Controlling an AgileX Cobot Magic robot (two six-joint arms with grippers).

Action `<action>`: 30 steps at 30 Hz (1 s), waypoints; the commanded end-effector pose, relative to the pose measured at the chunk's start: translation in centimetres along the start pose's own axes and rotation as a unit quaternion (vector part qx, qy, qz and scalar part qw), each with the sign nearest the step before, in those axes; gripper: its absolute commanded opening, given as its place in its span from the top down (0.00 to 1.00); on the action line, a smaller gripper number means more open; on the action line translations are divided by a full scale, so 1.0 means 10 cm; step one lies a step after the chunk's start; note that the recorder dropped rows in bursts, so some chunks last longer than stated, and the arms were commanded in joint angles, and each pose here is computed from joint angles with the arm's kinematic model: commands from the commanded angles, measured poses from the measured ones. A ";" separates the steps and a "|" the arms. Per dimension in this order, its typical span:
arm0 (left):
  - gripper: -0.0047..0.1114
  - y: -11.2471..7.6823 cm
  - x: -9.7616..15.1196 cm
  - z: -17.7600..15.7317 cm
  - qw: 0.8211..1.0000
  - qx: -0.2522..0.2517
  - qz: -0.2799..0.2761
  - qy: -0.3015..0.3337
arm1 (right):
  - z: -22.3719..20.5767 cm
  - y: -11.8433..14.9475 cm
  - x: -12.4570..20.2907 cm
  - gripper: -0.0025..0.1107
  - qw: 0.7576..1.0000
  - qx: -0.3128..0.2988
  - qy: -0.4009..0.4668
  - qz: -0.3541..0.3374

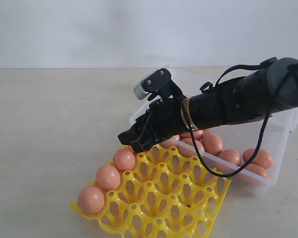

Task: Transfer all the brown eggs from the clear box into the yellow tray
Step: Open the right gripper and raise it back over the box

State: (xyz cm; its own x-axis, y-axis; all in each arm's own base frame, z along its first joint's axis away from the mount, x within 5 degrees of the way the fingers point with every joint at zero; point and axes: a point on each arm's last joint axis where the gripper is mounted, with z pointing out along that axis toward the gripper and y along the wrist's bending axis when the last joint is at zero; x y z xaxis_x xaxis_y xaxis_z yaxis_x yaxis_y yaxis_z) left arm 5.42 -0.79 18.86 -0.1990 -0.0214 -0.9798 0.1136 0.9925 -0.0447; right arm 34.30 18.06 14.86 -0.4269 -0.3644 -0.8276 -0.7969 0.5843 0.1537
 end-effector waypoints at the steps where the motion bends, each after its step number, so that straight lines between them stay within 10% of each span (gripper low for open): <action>1: 0.92 0.00 0.01 0.00 1.000 0.002 0.004 -0.002 | -0.26 0.11 -0.32 0.47 0.999 -0.004 -0.051 -0.014; 8: 0.92 0.00 0.00 0.00 1.000 0.002 0.004 -0.003 | -0.92 0.29 -0.84 0.98 0.991 0.069 -0.107 -0.044; 15: 0.92 0.00 0.00 0.00 1.000 0.002 0.004 -0.003 | -1.52 0.31 -1.09 0.98 0.954 0.233 -0.105 -0.154; 22: 0.92 0.00 0.01 0.00 1.000 0.002 0.004 -0.002 | -1.94 0.07 -1.06 0.98 0.890 0.446 -0.094 -0.029; 30: 0.92 0.00 0.01 0.00 1.000 0.002 0.004 -0.002 | -1.77 -0.23 -0.34 0.98 0.805 0.485 0.331 -0.084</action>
State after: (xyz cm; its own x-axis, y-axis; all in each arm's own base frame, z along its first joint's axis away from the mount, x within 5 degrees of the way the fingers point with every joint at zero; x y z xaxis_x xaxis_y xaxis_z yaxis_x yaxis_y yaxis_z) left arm 5.42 -0.79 18.86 -0.1990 -0.0214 -0.9798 0.1136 0.9925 -0.0447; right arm 30.30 6.13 29.55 -0.6044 -0.5701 -0.5565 -0.1559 0.7697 -0.6191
